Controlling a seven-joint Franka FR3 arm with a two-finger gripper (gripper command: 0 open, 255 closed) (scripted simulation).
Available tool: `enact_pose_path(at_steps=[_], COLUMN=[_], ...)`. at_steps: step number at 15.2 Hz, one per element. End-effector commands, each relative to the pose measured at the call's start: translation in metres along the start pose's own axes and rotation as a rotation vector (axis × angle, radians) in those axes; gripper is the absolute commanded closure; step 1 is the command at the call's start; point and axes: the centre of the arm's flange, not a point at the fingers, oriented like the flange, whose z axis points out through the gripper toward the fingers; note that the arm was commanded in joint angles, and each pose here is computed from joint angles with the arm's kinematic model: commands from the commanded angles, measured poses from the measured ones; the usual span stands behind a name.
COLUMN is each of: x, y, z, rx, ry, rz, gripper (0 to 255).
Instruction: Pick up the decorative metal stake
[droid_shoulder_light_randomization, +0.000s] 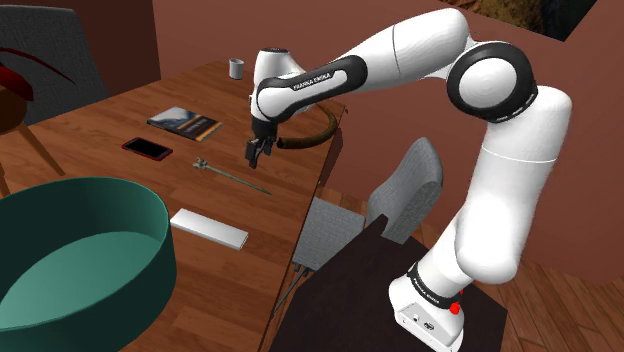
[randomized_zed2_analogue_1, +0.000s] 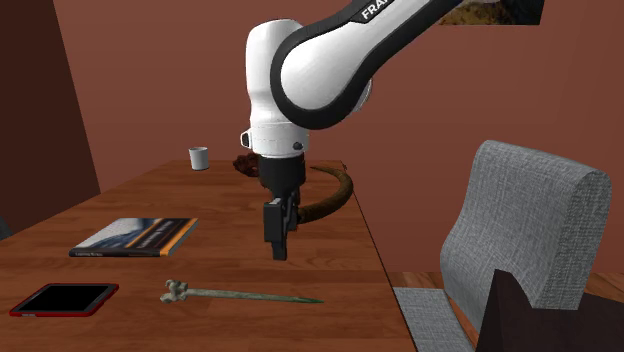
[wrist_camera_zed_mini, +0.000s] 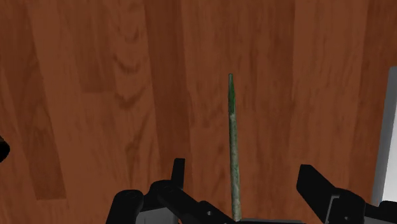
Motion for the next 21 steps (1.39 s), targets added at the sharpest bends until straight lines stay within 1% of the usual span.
enact_pose_path(at_steps=[1, 6, 7, 14, 16, 17, 21], x=[0.02, 0.065, 0.069, 0.07, 0.07, 0.069, 0.07], y=[-0.004, -0.021, -0.022, -0.022, -0.022, -0.022, -0.02], z=[0.018, 0.065, 0.069, 0.109, 0.109, 0.109, 0.109], rx=[-0.002, -0.006, -0.006, -0.006, -0.006, -0.006, -0.006], ry=[-0.003, -0.013, -0.014, -0.014, -0.014, -0.014, -0.014], rz=[-0.035, -0.119, -0.126, -0.126, -0.126, -0.126, -0.126], gripper=[0, 0, 0, 0, 0, 255, 255])
